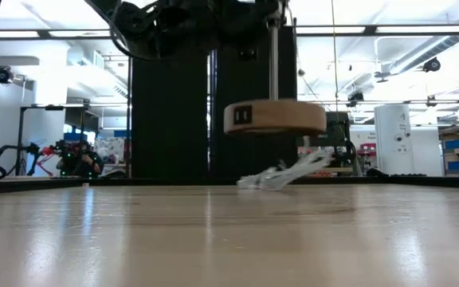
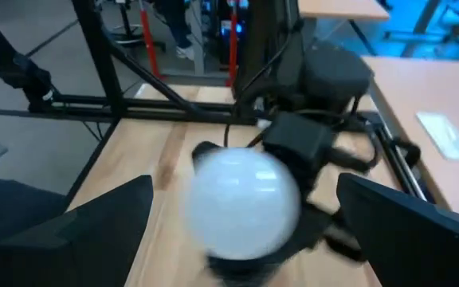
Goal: Screw lightbulb
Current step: Insert the lightbulb into the lamp
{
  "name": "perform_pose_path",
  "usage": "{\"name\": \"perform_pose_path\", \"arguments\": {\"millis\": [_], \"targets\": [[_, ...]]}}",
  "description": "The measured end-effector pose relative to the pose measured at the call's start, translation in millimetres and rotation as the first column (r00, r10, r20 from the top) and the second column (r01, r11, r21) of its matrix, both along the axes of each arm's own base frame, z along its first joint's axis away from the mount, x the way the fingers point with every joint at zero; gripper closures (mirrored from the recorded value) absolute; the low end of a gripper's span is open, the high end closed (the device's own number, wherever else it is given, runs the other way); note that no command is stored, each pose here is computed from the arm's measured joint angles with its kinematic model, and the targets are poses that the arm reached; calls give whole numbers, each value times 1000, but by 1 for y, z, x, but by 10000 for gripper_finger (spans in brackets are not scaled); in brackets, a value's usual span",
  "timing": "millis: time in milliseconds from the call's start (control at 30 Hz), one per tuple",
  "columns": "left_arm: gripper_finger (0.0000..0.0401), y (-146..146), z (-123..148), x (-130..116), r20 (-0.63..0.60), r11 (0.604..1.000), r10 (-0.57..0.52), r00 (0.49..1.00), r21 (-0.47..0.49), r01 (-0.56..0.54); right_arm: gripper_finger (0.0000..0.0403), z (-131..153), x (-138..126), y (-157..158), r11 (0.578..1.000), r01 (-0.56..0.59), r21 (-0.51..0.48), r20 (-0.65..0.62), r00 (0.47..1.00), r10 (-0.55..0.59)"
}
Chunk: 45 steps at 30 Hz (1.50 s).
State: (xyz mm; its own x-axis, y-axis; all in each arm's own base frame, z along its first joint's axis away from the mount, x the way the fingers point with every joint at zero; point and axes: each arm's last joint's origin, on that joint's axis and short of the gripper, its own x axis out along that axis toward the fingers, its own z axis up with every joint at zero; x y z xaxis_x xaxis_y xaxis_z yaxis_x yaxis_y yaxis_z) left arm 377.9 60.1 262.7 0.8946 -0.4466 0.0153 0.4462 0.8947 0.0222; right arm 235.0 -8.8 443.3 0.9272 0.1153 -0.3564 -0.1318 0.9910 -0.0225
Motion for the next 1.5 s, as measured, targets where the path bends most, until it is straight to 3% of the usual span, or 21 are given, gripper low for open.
{"name": "perform_pose_path", "arguments": {"millis": [200, 367, 867, 1133, 1500], "targets": [[260, -5, 3, 2, 0, 999, -36, 999, -15, 36, 11, -5, 23, 2, 999, -23, -39, 37, 999, 25], [260, -4, 3, 2, -2, 999, -26, 1000, -22, 26, 11, -16, 36, 12, 989, -151, -3, -2, 989, 151], [260, -5, 4, 1, 23, 998, -65, 998, 3, 65, 14, -18, 32, 14, 989, -145, 15, -45, 988, 146], [260, -4, 6, 1, 30, 999, -46, 998, -10, 46, 72, -19, 34, 13, 990, -139, -6, -43, 989, 138], [260, 13, 7, -1, 41, 990, 141, 989, 4, -141, 150, -19, 35, 6, 993, 80, -85, -39, 996, -84]]}}
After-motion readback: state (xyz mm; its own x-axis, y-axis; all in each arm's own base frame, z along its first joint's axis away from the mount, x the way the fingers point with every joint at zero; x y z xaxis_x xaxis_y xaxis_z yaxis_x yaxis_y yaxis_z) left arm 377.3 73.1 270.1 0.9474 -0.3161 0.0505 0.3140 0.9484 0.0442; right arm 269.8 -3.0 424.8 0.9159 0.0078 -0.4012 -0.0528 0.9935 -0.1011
